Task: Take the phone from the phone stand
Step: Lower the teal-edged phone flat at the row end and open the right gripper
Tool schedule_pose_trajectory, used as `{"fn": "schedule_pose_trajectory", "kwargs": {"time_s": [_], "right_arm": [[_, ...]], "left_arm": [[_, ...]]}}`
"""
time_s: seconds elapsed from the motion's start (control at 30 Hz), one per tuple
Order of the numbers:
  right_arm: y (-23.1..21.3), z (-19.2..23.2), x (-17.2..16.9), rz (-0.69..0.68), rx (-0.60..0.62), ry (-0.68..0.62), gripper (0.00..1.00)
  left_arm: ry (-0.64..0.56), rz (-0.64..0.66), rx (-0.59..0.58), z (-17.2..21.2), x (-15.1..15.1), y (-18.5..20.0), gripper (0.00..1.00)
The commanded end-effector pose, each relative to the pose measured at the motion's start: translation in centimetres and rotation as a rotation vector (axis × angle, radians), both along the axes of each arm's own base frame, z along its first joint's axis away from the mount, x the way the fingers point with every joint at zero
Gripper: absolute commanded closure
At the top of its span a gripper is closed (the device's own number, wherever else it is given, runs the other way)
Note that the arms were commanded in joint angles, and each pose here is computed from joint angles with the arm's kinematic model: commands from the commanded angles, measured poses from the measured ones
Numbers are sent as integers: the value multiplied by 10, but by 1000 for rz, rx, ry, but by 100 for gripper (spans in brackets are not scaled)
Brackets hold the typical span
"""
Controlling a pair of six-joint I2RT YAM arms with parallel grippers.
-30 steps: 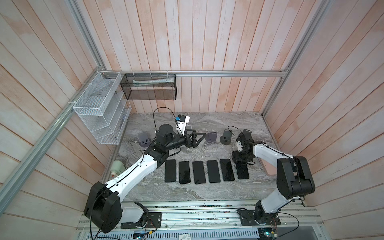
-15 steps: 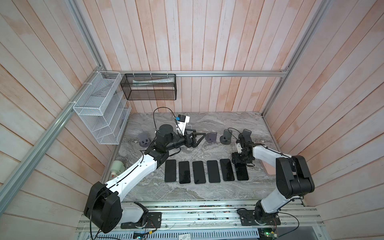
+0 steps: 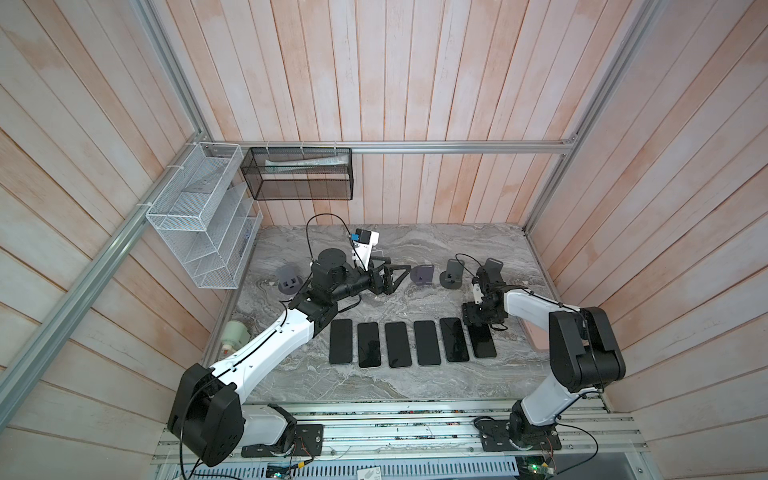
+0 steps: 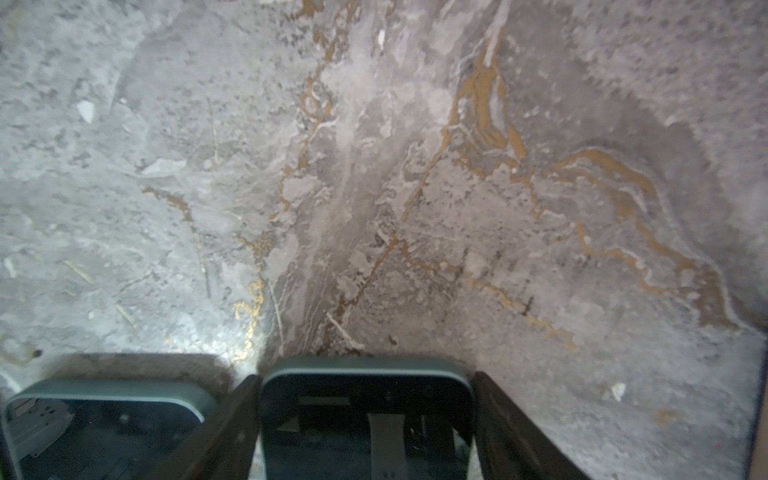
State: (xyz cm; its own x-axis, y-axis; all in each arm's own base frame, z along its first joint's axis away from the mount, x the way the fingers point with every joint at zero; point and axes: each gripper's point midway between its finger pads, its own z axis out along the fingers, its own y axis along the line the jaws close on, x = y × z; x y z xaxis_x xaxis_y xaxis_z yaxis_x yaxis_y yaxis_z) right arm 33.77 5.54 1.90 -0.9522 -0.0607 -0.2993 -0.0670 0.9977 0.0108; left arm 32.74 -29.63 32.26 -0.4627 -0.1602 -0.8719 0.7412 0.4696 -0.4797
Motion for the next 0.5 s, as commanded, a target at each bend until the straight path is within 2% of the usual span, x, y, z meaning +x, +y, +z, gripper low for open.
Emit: {"fn": "schedule_pose_trajectory", "kwargs": {"time_s": [0.0, 0.23, 0.33, 0.47], "right_arm": [[-7, -2, -1, -28, -27, 14, 20], [-13, 54, 18, -90, -32, -150, 16], [-16, 89, 27, -117, -29, -248, 13], [-8, 150, 39, -103, 42, -436, 9]], "left_arm": [[-30, 16, 13, 3, -3, 5, 5], [-46, 43, 16, 10, -2, 9, 4], [-44, 116, 39, 20, 7, 17, 5], [-100, 220, 33, 50, 4, 38, 2]]}}
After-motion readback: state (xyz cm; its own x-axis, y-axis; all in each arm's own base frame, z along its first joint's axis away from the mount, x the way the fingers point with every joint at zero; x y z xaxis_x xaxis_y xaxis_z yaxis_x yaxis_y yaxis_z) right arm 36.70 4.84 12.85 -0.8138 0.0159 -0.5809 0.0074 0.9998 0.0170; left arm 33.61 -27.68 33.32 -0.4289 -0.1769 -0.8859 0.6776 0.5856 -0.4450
